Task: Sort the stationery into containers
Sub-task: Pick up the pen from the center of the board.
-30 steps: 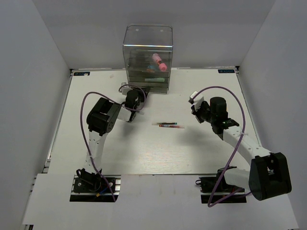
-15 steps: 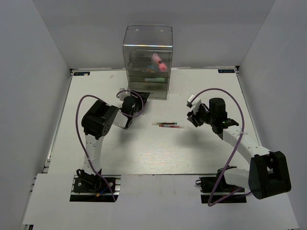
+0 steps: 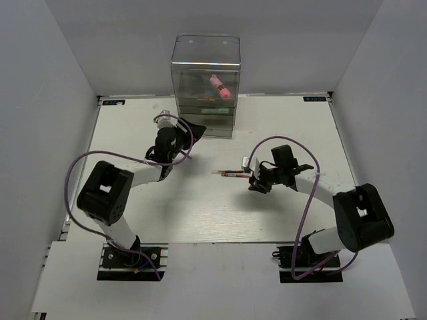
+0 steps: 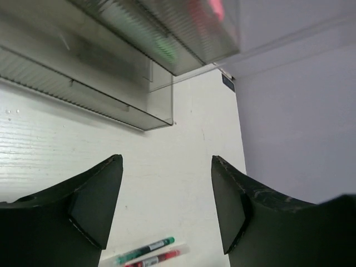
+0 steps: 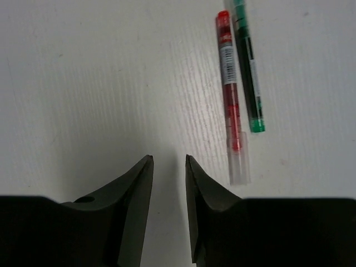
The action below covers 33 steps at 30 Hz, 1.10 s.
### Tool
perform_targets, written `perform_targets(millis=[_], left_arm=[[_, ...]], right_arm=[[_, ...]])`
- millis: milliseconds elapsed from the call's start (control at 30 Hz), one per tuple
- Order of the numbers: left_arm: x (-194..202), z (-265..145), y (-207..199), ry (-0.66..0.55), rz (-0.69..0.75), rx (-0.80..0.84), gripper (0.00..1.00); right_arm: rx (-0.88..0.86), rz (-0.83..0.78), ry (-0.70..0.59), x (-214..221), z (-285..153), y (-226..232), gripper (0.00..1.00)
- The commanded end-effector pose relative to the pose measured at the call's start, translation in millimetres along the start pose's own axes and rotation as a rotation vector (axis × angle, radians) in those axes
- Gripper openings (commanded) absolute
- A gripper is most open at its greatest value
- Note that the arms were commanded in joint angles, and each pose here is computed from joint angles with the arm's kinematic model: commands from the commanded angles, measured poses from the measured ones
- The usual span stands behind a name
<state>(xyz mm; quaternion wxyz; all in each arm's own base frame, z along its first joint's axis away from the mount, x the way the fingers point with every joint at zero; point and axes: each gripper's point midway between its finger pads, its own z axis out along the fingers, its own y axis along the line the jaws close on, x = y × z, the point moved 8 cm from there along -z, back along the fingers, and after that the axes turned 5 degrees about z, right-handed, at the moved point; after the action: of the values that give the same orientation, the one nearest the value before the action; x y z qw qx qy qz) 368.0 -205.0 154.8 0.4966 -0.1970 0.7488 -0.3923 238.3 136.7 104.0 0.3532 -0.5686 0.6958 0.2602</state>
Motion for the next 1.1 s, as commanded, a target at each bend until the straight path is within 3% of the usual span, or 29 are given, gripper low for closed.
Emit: perform_targets(millis=[0, 100, 133, 167, 267, 333, 533, 700, 1067], left_arm=[[-7, -29, -10, 0.11, 0.186, -0.008, 0.74], [-21, -49, -20, 0.186, 0.351, -0.069, 0.73], [-25, -54, -22, 0.208, 0.402, -0.082, 0.74], [-32, -58, -27, 0.22, 0.497, -0.078, 0.78], [-37, -80, -14, 0.275, 0.594, -0.204, 0.9], [-30, -97, -13, 0.262, 0.598, -0.166, 0.92], [-23, -126, 9, 0.26, 0.606, -0.207, 0.93], [-33, -141, -1, 0.2, 0.667, -0.187, 0.93], [-38, -145, -3, 0.173, 0.681, -0.201, 0.93]], right_arm=[[-0.008, -0.087, 0.034, -7, 7, -8, 0.36], [0.005, -0.094, 0.067, -2, 11, -12, 0.41], [0.014, -0.096, 0.068, -1, 12, -13, 0.52], [0.025, -0.104, 0.06, -3, 13, -15, 0.56], [0.031, -0.108, 0.063, -3, 13, -17, 0.65], [0.035, -0.113, 0.069, -3, 14, -20, 0.67], [0.031, -0.127, 0.094, 1, 15, -21, 0.67], [0.006, -0.135, 0.099, -8, 21, -34, 0.64], [-0.047, -0.096, 0.192, 9, 34, -41, 0.56]])
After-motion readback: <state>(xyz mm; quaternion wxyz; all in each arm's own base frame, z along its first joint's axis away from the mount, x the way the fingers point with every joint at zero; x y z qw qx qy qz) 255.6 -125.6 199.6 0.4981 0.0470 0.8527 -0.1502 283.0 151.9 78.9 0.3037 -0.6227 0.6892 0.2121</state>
